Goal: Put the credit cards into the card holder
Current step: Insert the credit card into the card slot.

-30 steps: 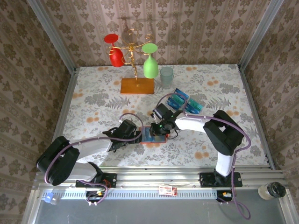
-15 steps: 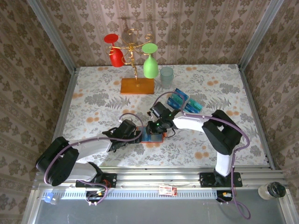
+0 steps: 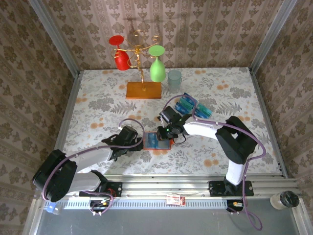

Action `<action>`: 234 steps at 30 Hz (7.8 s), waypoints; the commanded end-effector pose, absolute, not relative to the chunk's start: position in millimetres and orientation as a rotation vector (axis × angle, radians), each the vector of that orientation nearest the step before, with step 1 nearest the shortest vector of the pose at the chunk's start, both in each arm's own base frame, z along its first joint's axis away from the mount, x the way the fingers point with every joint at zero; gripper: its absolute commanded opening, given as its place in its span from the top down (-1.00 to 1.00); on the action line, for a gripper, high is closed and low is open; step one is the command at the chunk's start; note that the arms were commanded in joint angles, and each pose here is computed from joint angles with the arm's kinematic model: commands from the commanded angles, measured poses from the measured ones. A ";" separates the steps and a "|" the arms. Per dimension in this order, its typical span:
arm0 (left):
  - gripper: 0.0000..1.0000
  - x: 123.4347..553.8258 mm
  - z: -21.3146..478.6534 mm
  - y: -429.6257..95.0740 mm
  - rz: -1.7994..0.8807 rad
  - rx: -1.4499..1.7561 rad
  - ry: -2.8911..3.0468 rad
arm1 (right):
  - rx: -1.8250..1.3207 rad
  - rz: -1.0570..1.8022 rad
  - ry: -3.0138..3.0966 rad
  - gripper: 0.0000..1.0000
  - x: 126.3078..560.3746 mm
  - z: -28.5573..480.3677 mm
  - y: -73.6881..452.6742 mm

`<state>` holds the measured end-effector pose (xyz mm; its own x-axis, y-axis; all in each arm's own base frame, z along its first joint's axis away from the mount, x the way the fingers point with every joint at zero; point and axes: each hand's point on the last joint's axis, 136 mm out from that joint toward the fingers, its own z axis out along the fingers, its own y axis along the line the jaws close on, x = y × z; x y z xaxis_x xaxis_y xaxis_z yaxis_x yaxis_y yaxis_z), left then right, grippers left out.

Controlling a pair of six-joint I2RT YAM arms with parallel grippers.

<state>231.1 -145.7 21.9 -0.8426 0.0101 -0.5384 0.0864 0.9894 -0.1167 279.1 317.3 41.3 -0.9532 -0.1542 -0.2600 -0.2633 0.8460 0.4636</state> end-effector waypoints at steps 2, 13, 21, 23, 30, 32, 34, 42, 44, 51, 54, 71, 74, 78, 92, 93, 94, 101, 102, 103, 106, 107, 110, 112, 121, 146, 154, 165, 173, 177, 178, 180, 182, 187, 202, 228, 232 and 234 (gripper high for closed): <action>-1.00 222.7 10.1 -135.2 -0.132 0.058 2.619 | -0.320 0.679 2.863 0.86 277.5 24.3 308.7; -1.00 225.8 0.3 -143.4 -0.146 0.090 2.644 | -0.340 0.697 2.883 0.86 280.2 20.2 318.9; -1.00 225.4 -6.4 -145.7 -0.153 0.096 2.655 | -0.350 0.734 2.880 0.87 279.8 23.2 328.3; -1.00 225.8 -7.4 -145.8 -0.155 0.096 2.655 | -0.354 0.747 2.881 0.87 279.1 22.9 332.0; -1.00 226.3 -9.6 -147.4 -0.159 0.097 2.657 | -0.359 0.787 2.882 0.88 277.3 22.3 343.5; -1.00 226.2 -9.8 -147.6 -0.160 0.099 2.658 | -0.361 0.802 2.878 0.88 276.7 23.5 347.0; -1.00 226.6 -9.6 -147.7 -0.161 0.098 2.656 | -0.359 0.818 2.879 0.87 275.9 23.8 349.6; -1.00 226.3 -9.3 -148.6 -0.167 0.098 2.657 | -0.354 0.883 2.867 0.89 274.2 28.5 360.6; -1.00 226.5 -9.0 -148.9 -0.169 0.097 2.656 | -0.355 0.909 2.863 0.88 273.3 29.8 363.7; -1.00 226.1 -5.2 -147.4 -0.165 0.100 2.650 | -0.322 0.880 2.845 0.89 280.1 33.8 351.6; -1.00 226.0 -2.6 -146.2 -0.167 0.095 2.644 | -0.277 0.839 2.841 0.88 285.4 32.5 334.3; -1.00 231.1 19.1 -149.2 -0.217 0.096 2.607 | -0.237 0.821 2.827 0.88 273.1 42.0 306.7; -1.00 232.9 28.6 -155.4 -0.267 0.097 2.584 | -0.258 0.843 2.809 0.89 273.2 50.4 311.6; -1.00 233.9 39.3 -162.9 -0.324 0.093 2.556 | -0.281 0.857 2.807 0.90 273.2 52.2 316.5; -1.00 226.6 34.1 -177.8 -0.340 0.123 2.557 | -0.287 0.881 2.836 0.93 265.8 35.0 324.0; -1.00 226.2 31.9 -177.3 -0.335 0.122 2.562 | -0.290 0.878 2.841 0.93 265.2 32.8 324.4; -1.00 225.6 28.8 -176.2 -0.326 0.124 2.569 | -0.289 0.876 2.845 0.94 264.9 31.6 324.8; -1.00 225.2 14.2 -174.0 -0.288 0.126 2.597 | -0.302 0.873 2.868 0.94 261.2 22.8 329.2; -1.00 225.0 12.8 -173.9 -0.284 0.128 2.600 | -0.305 0.874 2.868 0.94 261.5 23.1 330.5; -1.00 224.8 11.7 -173.4 -0.280 0.129 2.602 | -0.310 0.875 2.870 0.95 261.1 22.8 331.6; -1.00 224.6 11.4 -173.1 -0.279 0.132 2.602 | -0.318 0.876 2.871 0.95 260.6 23.4 334.7; -1.00 224.4 11.9 -172.3 -0.275 0.134 2.600 | -0.322 0.878 2.869 0.94 260.5 23.8 335.6; -1.00 225.7 16.3 -170.1 -0.273 0.127 2.590 | -0.323 0.879 2.872 0.94 259.6 23.2 336.4; -1.00 226.6 19.4 -168.6 -0.276 0.119 2.581 | -0.323 0.887 2.867 0.94 260.2 25.3 337.4; -1.00 227.3 17.9 -170.9 -0.286 0.130 2.584 | -0.331 0.886 2.856 0.95 263.5 32.6 338.8; -1.00 220.4 -9.0 -162.2 -0.232 0.112 2.634 | -0.338 0.736 2.877 0.94 266.2 25.4 313.2; -1.00 219.8 -12.4 -162.5 -0.232 0.113 2.639 | -0.346 0.857 2.877 0.94 263.9 28.0 329.1; -1.00 221.9 -10.3 -164.3 -0.242 0.113 2.632 | -0.325 0.912 2.888 0.94 261.9 25.6 335.0; -1.00 232.1 6.0 -167.5 -0.313 0.067 2.605 | -0.299 0.912 2.883 0.94 262.5 24.7 334.0; -1.00 237.5 18.5 -166.3 -0.352 0.033 2.583 | -0.293 0.914 2.879 0.94 263.3 25.1 334.4; -1.00 238.7 21.4 -165.8 -0.359 0.025 2.576 | -0.289 0.916 2.878 0.94 263.8 25.0 334.5; -1.00 240.1 25.5 -163.9 -0.369 0.010 2.568 | -0.285 0.917 2.879 0.93 264.3 24.3 335.1; -1.00 241.1 28.6 -162.6 -0.372 0.004 2.562 | -0.284 0.918 2.877 0.93 265.2 24.1 336.2; -1.00 242.5 32.1 -159.8 -0.370 -0.007 2.556 | -0.278 0.921 2.885 0.92 265.2 20.2 337.1; -1.00 246.5 39.5 -161.4 -0.387 -0.017 2.536 | -0.259 0.943 2.893 0.92 266.0 15.3 340.7; -1.00 253.3 54.7 -172.0 -0.408 0.011 2.524 | -0.206 0.975 2.792 0.76 286.4 64.5 317.6; -1.00 253.4 59.4 -179.7 -0.419 0.031 2.519 | -0.205 0.841 2.799 0.75 291.2 61.7 294.0; -1.00 252.9 61.7 -184.8 -0.423 0.042 2.516 | -0.229 0.732 2.808 0.75 292.6 58.2 281.7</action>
<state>252.5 -176.4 53.3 -0.8297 -0.0761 -0.5530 0.1046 0.9519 -0.2880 298.7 308.1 67.3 -0.9666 -0.0528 -0.2509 -0.1924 0.7964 0.5733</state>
